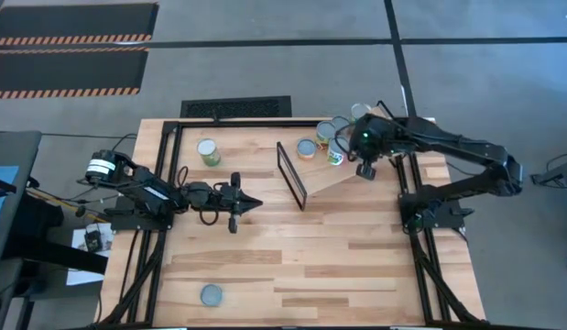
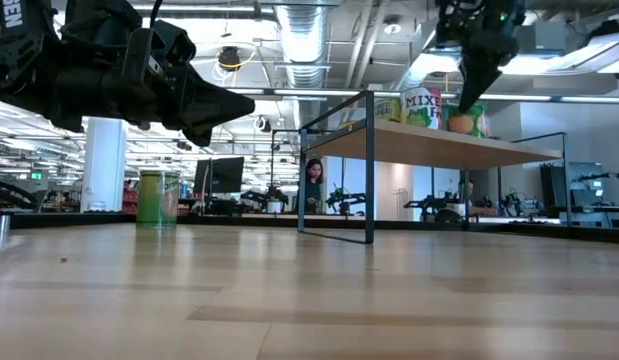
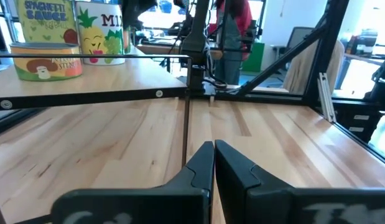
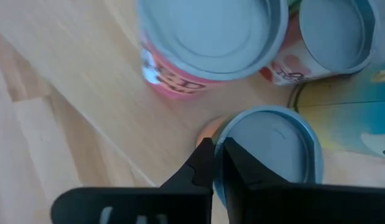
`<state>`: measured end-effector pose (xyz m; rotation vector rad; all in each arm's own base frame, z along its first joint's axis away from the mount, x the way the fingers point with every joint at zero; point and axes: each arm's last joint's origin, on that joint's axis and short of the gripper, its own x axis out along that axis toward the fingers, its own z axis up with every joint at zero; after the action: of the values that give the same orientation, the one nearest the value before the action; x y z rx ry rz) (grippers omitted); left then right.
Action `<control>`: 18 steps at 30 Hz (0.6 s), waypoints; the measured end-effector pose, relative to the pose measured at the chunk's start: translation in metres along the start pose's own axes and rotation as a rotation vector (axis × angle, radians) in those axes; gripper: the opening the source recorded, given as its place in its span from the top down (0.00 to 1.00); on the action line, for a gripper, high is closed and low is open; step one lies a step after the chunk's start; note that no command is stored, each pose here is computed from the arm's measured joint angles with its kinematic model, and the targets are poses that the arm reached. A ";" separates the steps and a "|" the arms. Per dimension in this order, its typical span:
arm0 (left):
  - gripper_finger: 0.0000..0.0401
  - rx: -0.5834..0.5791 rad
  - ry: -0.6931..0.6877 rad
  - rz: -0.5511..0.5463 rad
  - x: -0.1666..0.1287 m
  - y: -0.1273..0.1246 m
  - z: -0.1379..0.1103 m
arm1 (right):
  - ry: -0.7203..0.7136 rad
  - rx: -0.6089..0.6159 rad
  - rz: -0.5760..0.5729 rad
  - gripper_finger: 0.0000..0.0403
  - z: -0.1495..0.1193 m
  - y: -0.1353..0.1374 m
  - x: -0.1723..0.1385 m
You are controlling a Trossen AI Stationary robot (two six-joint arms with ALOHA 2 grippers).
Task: Pick and place cans onto a shelf
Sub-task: Put the canned peaches on the shelf
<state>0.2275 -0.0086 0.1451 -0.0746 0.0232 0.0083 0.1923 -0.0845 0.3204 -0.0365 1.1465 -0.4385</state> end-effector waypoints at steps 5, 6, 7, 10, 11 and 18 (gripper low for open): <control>1.00 0.000 0.000 0.007 0.000 0.000 0.000 | 0.009 -0.013 0.001 0.91 0.005 -0.006 0.009; 1.00 0.000 0.000 0.007 0.000 0.000 0.000 | 0.004 -0.014 0.003 0.92 0.006 -0.007 0.010; 1.00 0.000 0.000 0.008 0.000 0.000 0.000 | 0.002 -0.017 0.004 0.92 0.006 -0.008 0.011; 1.00 0.000 0.000 0.008 0.000 0.000 0.000 | -0.011 -0.019 0.004 0.92 0.008 -0.008 0.012; 1.00 0.000 0.000 0.008 0.000 0.000 0.000 | -0.015 -0.019 0.004 0.92 0.008 -0.008 0.012; 1.00 0.000 0.001 0.008 0.000 0.000 0.000 | -0.036 -0.019 0.010 0.91 0.010 -0.008 0.012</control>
<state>0.2275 -0.0084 0.1449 -0.0744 0.0246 0.0164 0.2030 -0.0981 0.3161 -0.0551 1.1149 -0.4170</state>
